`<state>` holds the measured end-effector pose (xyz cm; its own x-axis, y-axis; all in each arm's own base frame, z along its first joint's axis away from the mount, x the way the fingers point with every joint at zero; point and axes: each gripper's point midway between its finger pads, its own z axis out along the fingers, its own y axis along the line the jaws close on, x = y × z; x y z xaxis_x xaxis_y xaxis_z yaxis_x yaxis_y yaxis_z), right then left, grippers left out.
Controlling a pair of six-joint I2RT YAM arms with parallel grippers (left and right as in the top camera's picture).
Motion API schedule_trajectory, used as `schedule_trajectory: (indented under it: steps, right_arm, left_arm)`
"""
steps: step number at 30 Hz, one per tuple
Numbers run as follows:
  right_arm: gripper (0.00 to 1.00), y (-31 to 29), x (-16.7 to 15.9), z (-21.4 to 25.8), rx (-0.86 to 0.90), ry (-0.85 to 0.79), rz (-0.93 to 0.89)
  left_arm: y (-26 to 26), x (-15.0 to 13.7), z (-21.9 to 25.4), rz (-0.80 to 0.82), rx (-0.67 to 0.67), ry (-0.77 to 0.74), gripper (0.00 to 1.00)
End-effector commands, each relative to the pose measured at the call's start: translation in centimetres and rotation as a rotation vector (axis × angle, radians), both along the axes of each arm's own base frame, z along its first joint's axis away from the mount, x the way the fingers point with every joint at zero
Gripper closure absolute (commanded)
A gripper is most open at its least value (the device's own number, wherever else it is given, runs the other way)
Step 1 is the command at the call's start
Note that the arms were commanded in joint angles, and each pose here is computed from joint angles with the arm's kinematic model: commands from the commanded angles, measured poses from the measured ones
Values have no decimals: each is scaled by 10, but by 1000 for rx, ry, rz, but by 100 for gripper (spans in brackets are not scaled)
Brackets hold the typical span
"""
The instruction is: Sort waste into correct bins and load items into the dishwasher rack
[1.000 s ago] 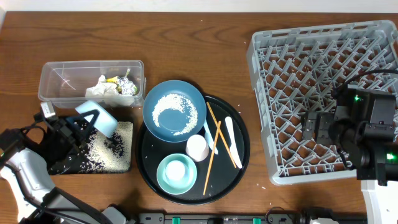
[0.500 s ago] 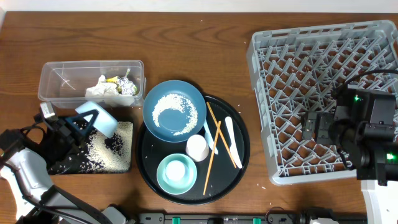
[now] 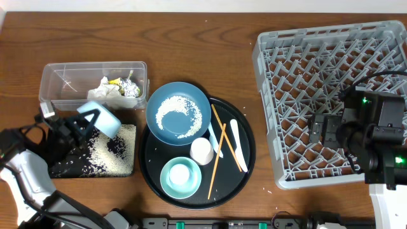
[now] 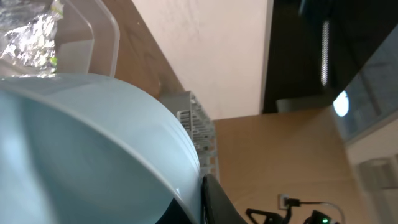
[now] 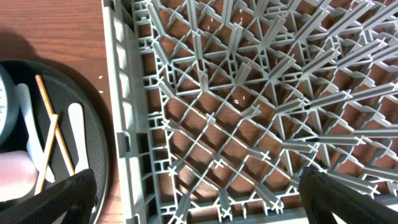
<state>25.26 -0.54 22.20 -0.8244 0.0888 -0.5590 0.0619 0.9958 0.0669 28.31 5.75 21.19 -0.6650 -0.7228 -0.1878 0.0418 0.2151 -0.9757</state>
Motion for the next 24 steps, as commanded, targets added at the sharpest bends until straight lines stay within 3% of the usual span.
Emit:
schedule_trajectory:
  steps: [1,8,13,24]
  right_arm:
    - [1,2,2,8,9,-23,4]
    - [1,2,2,8,9,-23,4]
    - [1,2,2,8,9,-23,4]
    - [1,2,2,8,9,-23,4]
  left_arm:
    - [-2,12,11,-12,115,74,94]
    - [-46,37,22,-140,295,141,94]
    - [-113,43,25,-322,448,123,94]
    - [-267,-3,11,-739,705,-41,94]
